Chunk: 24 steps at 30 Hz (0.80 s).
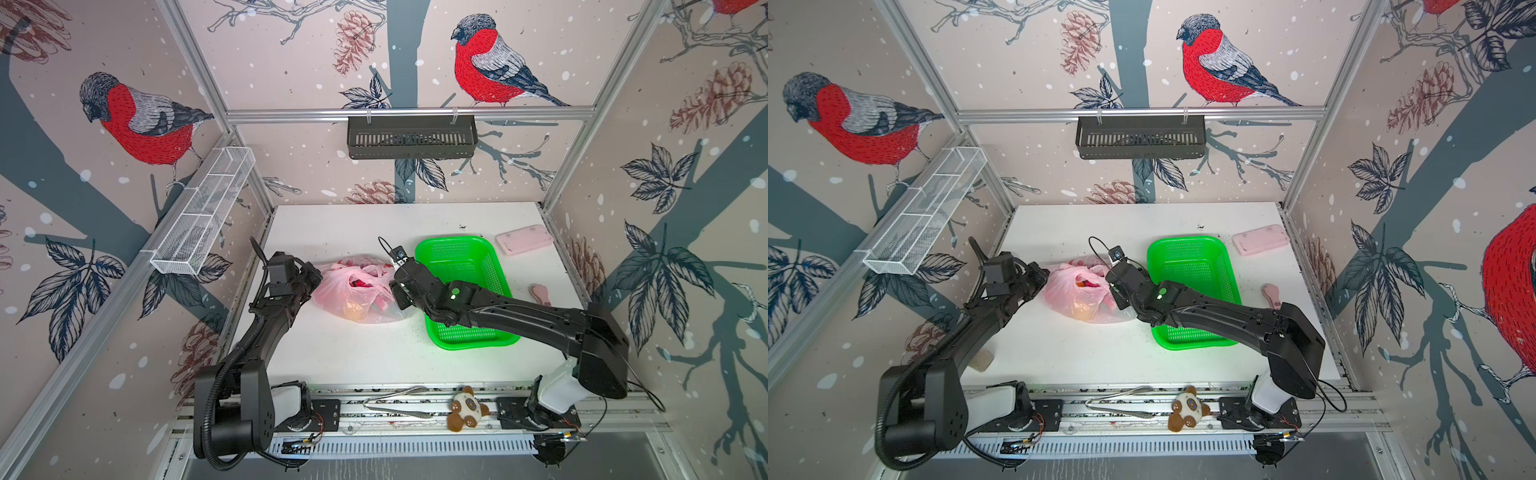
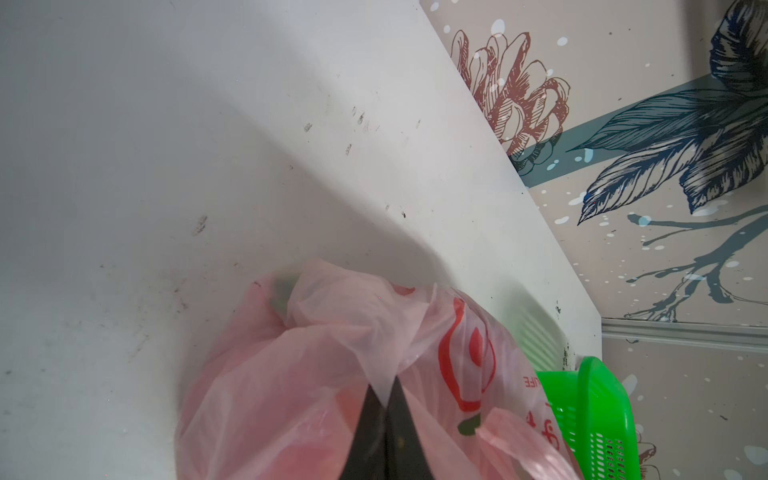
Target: Untie the knot of the plastic bag and take out the fruit
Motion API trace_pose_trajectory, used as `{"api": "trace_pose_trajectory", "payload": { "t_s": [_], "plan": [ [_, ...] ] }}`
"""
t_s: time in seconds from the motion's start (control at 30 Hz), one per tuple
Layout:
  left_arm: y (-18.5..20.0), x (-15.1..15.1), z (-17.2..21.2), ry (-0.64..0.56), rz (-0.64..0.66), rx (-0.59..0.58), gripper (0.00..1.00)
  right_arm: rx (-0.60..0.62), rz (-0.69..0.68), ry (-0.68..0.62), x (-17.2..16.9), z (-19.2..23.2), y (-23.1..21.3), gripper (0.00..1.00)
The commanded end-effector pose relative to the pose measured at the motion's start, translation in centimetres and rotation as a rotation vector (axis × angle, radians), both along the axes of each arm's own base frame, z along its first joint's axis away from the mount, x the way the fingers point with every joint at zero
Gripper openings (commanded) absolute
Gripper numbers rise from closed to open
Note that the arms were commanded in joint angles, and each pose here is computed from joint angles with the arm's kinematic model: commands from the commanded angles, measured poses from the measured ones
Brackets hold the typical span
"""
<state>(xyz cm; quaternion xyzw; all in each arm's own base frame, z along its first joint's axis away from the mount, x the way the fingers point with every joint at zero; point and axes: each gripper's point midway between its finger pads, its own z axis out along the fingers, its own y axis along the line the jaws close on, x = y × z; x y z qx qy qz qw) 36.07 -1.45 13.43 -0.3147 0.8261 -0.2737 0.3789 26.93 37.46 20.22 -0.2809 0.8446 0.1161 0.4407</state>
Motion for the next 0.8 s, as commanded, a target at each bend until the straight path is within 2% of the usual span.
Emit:
{"api": "trace_pose_trajectory", "payload": {
  "t_s": [0.0, 0.27, 0.5, 0.6, 0.77],
  "plan": [
    [-0.3, 0.4, 1.4, -0.056, -0.013, -0.016, 0.00, -0.056, 0.024, -0.062, -0.1, 0.6, 0.8, 0.57],
    [-0.5, 0.3, 1.2, -0.057, -0.023, -0.022, 0.00, -0.166, 0.139, -0.091, 0.3, -0.8, 4.9, 0.61],
    [-0.5, 0.2, 1.3, -0.062, -0.024, -0.022, 0.00, -0.230, 0.162, -0.106, 1.5, -2.4, 6.7, 0.62],
    [-0.5, 0.1, 1.1, -0.060, -0.025, -0.022, 0.00, -0.240, 0.153, -0.100, 2.1, -3.0, 6.9, 0.52],
    [-0.4, 0.2, 1.0, -0.059, -0.017, -0.017, 0.00, -0.240, 0.137, -0.089, 2.5, -3.4, 6.5, 0.25]
  ]
}}
